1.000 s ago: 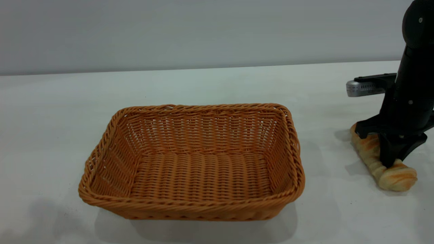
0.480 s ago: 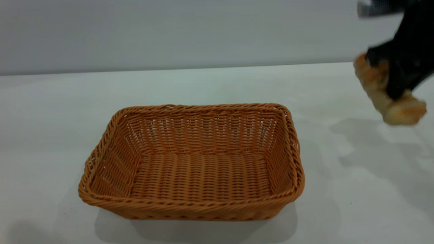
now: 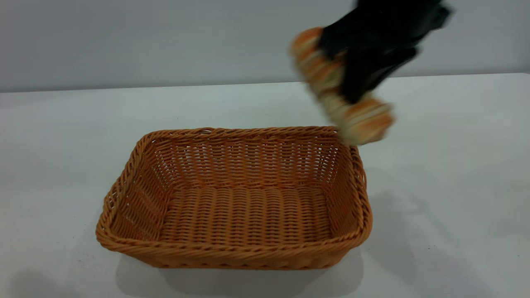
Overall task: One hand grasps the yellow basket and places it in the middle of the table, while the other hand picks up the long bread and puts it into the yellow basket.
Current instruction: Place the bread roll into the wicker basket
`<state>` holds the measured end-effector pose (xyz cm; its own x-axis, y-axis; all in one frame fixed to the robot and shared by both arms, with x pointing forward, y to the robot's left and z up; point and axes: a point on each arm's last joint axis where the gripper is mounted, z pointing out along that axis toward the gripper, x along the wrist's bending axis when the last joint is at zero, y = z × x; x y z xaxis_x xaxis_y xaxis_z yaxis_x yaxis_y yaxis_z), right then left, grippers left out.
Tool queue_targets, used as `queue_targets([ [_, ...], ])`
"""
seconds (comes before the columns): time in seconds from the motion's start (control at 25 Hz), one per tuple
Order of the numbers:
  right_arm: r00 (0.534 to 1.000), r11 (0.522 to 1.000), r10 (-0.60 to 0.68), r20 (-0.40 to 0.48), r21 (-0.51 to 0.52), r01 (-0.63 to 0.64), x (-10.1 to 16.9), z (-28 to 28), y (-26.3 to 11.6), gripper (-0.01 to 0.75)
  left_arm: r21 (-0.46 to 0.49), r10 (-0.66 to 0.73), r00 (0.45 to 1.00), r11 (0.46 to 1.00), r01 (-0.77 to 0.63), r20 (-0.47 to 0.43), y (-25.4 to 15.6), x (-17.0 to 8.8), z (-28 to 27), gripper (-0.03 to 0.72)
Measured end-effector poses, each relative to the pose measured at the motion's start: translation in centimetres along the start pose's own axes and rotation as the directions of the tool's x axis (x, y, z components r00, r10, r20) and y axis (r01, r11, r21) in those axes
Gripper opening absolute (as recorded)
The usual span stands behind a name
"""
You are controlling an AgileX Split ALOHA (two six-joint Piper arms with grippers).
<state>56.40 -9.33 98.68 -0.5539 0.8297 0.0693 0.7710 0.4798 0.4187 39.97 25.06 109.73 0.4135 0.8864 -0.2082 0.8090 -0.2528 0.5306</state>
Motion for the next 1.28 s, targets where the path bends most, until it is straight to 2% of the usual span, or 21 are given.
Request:
queue_targets([
  [0.24,0.994,0.995,-0.098,-0.044,-0.011,0.098,4.3,4.9,-0.3,0.053,0.000,0.000,1.000,1.000,0.000,0.001,0.0,0.0,0.0,0.578],
  [0.52,0.976,0.978,-0.208,-0.068,-0.014,0.208,7.0,9.5,-1.4,0.074,0.000,0.000,1.000,1.000,0.000,0.001,0.0,0.0,0.0,0.578],
  [0.64,0.972,0.973,-0.229,-0.059,-0.020,0.228,7.0,10.7,-1.7,0.176,0.000,0.000,1.000,1.000,0.000,0.001,0.0,0.0,0.0,0.578],
  [0.84,0.971,0.972,-0.235,-0.051,-0.028,0.234,6.7,11.1,-1.7,0.465,-0.001,0.000,1.000,1.000,0.000,0.000,0.0,0.0,0.0,0.578],
  [0.92,0.969,0.971,-0.240,-0.050,-0.028,0.239,6.7,11.0,-1.6,0.536,-0.003,0.000,1.000,1.000,0.000,0.000,0.0,0.0,0.0,0.578],
  [1.04,0.962,0.962,-0.272,-0.042,-0.040,0.270,6.6,10.1,-1.3,0.576,-0.003,0.000,1.000,1.000,0.000,0.000,0.0,0.0,0.0,0.578],
  [1.28,0.960,0.957,-0.280,-0.004,-0.076,0.279,5.0,6.4,0.0,0.544,0.006,0.010,0.999,1.000,-0.010,-0.038,-0.2,0.3,-0.1,0.578],
])
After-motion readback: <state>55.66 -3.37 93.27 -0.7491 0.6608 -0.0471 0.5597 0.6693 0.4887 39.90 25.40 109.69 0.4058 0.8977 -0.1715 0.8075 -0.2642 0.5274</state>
